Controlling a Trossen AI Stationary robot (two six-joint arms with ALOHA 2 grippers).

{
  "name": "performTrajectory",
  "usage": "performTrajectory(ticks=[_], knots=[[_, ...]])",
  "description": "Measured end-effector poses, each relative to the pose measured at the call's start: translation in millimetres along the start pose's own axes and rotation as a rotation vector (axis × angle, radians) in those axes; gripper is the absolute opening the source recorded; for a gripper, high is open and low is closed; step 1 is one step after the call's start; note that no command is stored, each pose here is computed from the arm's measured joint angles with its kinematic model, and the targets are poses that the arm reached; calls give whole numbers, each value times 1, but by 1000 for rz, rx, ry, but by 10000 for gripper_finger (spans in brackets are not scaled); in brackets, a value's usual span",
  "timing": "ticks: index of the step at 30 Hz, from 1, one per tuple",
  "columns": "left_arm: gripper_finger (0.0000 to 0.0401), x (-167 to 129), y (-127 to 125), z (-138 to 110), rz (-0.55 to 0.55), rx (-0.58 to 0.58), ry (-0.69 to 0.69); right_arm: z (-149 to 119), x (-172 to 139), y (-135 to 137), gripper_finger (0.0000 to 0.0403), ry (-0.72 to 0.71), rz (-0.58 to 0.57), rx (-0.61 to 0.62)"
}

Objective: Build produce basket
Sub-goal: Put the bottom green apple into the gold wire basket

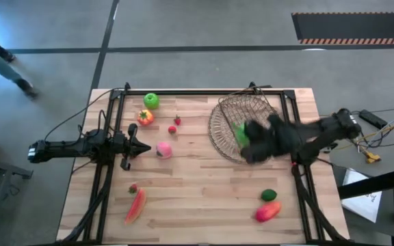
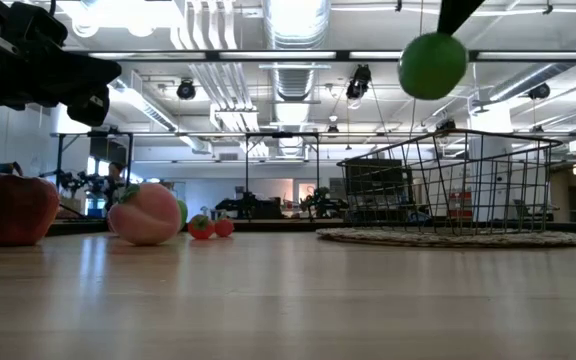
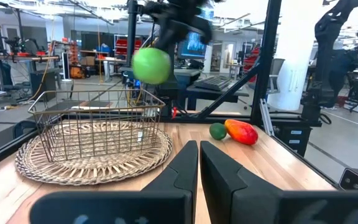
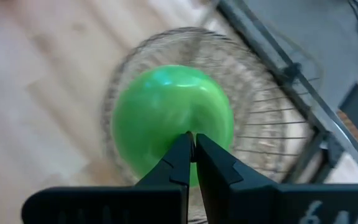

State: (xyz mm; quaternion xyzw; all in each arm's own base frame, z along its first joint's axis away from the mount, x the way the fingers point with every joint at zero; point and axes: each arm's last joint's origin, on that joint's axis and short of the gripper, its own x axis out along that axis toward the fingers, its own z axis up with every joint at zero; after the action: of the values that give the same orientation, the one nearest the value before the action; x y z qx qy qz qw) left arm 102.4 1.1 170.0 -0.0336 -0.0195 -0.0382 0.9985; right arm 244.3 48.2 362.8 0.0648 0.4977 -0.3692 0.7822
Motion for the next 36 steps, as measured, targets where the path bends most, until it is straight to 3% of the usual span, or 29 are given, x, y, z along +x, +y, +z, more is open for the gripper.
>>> performTrajectory(ticks=[7,12,18,23,36], knots=[[2,0,0,0,0,0,0,38,48,-63,9,194,-72,14],[2,0,0,0,0,0,0,40,87,-85,9,362,-81,-32],[2,0,0,0,0,0,0,15,119,-84,9,500,-84,-97],[2,0,0,0,0,0,0,-7,134,-81,9,503,-9,-89],[2,0,0,0,0,0,0,-48,169,-73,9,510,34,-98]])
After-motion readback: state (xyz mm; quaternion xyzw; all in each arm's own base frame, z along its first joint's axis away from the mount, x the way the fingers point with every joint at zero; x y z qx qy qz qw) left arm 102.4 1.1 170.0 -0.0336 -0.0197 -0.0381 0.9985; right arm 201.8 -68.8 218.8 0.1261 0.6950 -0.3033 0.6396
